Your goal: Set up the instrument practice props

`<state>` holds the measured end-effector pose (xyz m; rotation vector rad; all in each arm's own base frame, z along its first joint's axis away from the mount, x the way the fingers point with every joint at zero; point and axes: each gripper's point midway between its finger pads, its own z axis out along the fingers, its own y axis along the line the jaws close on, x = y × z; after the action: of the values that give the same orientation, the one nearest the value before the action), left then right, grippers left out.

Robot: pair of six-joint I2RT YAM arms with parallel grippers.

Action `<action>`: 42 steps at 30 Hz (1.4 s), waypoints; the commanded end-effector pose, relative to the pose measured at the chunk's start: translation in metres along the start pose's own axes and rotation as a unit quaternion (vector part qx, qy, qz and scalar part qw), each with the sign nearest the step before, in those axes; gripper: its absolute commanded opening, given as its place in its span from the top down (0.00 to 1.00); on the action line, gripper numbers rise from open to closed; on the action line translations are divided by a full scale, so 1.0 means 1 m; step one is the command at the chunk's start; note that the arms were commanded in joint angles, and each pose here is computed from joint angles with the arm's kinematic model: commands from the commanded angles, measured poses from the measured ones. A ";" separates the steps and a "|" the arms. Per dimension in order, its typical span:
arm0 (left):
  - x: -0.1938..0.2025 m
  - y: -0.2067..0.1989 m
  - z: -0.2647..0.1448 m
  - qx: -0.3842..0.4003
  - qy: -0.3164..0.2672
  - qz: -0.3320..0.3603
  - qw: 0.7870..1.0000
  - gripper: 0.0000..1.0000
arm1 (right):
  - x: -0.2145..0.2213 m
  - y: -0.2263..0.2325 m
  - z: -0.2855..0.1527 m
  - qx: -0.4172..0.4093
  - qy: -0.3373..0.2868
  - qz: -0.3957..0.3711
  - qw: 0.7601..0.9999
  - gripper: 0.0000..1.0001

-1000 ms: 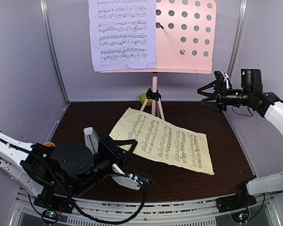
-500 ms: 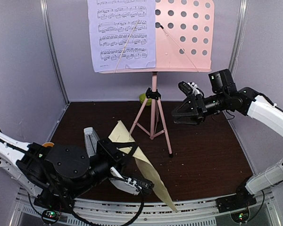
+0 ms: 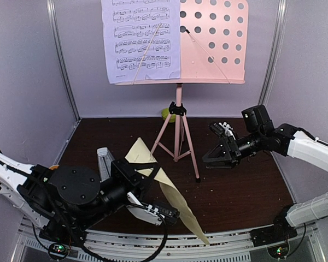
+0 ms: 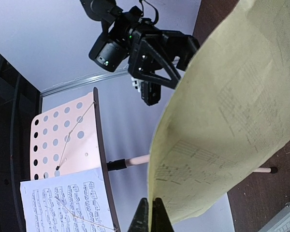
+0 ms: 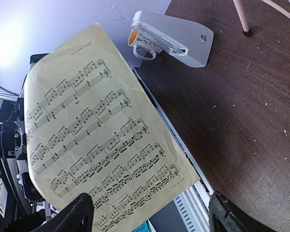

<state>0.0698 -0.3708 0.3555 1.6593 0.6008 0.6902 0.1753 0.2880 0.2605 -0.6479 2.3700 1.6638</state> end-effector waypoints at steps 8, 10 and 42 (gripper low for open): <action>0.016 0.091 -0.019 -0.071 -0.001 -0.097 0.993 1.00 | -0.014 0.020 0.007 -0.076 -0.063 0.007 0.995 0.07; 0.020 0.102 -0.022 -0.077 -0.002 -0.106 0.991 1.00 | -0.018 0.027 0.010 -0.096 -0.071 0.020 0.993 0.06; 0.051 0.186 -0.033 -0.191 0.002 -0.204 0.960 1.00 | -0.039 0.148 0.009 -0.440 -0.086 0.163 0.879 0.10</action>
<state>0.0823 -0.3563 0.5403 1.1874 0.7131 0.5134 0.1479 0.3621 0.3645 -0.1696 1.7664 2.6869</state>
